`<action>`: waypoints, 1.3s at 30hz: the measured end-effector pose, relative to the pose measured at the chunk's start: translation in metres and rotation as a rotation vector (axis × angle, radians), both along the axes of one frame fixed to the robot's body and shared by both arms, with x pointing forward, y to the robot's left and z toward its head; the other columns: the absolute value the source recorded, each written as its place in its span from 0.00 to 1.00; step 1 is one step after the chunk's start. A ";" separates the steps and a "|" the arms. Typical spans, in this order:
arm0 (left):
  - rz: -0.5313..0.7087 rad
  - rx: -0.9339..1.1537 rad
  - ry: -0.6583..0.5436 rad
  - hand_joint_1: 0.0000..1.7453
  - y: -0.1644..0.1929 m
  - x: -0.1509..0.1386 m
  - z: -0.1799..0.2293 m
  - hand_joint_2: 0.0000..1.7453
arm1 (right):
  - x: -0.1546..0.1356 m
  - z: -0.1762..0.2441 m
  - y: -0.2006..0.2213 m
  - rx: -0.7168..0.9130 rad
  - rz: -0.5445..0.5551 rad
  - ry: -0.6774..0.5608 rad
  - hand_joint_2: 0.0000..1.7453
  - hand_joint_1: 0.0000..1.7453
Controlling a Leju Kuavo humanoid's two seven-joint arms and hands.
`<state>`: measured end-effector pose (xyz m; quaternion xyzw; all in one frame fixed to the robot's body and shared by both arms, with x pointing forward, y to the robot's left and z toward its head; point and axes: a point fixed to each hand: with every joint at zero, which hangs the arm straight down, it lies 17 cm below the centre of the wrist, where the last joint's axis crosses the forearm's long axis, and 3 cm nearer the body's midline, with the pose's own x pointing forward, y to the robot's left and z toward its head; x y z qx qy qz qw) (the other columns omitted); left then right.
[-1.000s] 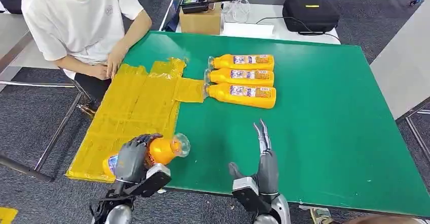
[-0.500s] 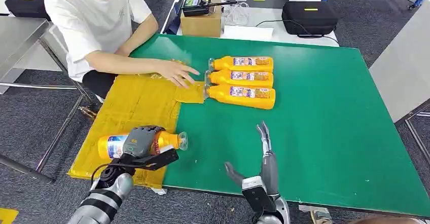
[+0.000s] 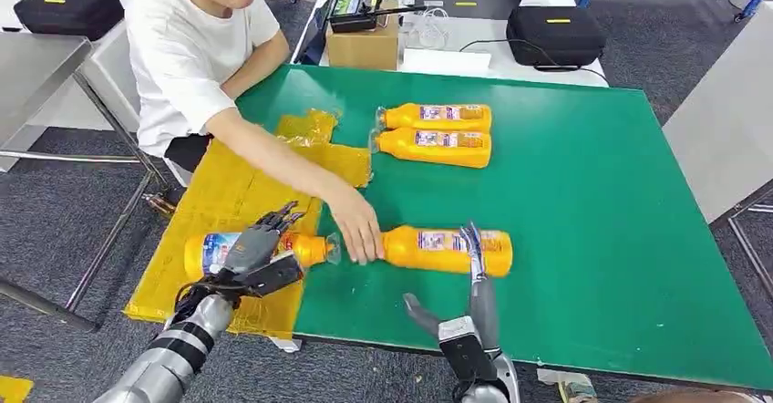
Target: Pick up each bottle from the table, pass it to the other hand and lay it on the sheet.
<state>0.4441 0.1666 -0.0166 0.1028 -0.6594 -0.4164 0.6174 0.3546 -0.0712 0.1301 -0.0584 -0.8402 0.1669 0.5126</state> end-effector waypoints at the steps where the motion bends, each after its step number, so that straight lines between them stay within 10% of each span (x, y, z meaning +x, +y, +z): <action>1: 0.009 -0.071 0.006 0.00 -0.007 -0.004 0.005 1.00 | 0.000 -0.001 0.000 0.000 0.000 0.002 1.00 0.00; 16: 0.413 -0.774 -0.420 0.00 0.009 -0.040 0.174 1.00 | -0.002 -0.017 -0.018 -0.094 -0.115 0.025 1.00 0.00; 21: 0.627 -0.687 -0.855 0.00 0.063 -0.074 0.268 1.00 | -0.006 -0.028 -0.022 -0.465 -0.177 -0.077 1.00 0.00; 39: 0.567 -0.753 -1.127 0.00 0.059 -0.127 0.366 1.00 | 0.011 -0.080 -0.108 -1.032 -0.198 -0.036 1.00 0.00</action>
